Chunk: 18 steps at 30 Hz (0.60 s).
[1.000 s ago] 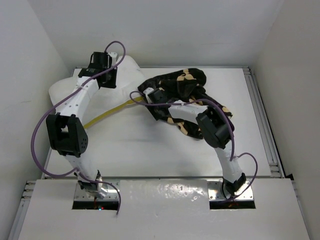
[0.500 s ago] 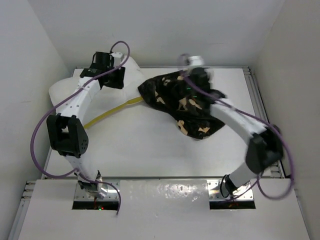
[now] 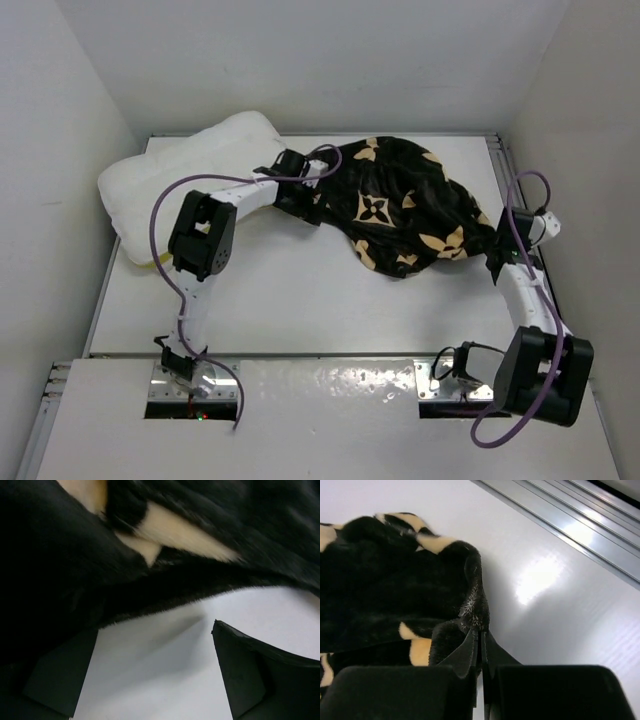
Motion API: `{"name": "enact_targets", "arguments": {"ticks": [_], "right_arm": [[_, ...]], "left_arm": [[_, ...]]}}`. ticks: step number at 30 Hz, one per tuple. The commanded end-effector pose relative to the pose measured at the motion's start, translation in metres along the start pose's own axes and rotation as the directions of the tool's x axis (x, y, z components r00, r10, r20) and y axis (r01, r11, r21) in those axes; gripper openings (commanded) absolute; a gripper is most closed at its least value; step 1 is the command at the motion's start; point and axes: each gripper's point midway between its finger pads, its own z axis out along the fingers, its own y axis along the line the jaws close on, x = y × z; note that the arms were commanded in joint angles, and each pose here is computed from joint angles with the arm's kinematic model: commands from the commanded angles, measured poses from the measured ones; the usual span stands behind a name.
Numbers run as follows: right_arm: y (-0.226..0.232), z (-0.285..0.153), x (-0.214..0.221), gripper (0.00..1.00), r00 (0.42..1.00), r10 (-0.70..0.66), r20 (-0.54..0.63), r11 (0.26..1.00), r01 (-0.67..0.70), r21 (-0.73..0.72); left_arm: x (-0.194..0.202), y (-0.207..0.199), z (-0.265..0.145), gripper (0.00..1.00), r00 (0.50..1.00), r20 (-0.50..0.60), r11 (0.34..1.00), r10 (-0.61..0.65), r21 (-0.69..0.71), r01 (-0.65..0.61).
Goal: Put the pillow into the pillowcase
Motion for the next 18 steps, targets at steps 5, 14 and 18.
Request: {"name": "enact_targets", "arguments": {"ticks": [5,14,18], "right_arm": [[0.0,-0.011,-0.022,0.0,1.0,0.026,0.012,0.996,-0.024,-0.088],[-0.012,-0.032,-0.058,0.0,0.996,-0.032,0.08,0.992,0.042,-0.119],[-0.005,-0.043,-0.088,0.0,0.993,-0.012,0.117,0.986,0.031,-0.163]], "left_arm": [[-0.098,-0.018,0.024,1.0,0.958,0.284,0.999,-0.034,0.047,0.021],[-0.083,-0.044,0.073,0.84,0.975,0.213,0.991,-0.07,0.124,0.044],[-0.074,-0.032,0.072,0.0,0.984,0.156,0.989,-0.082,0.134,0.061]]}}
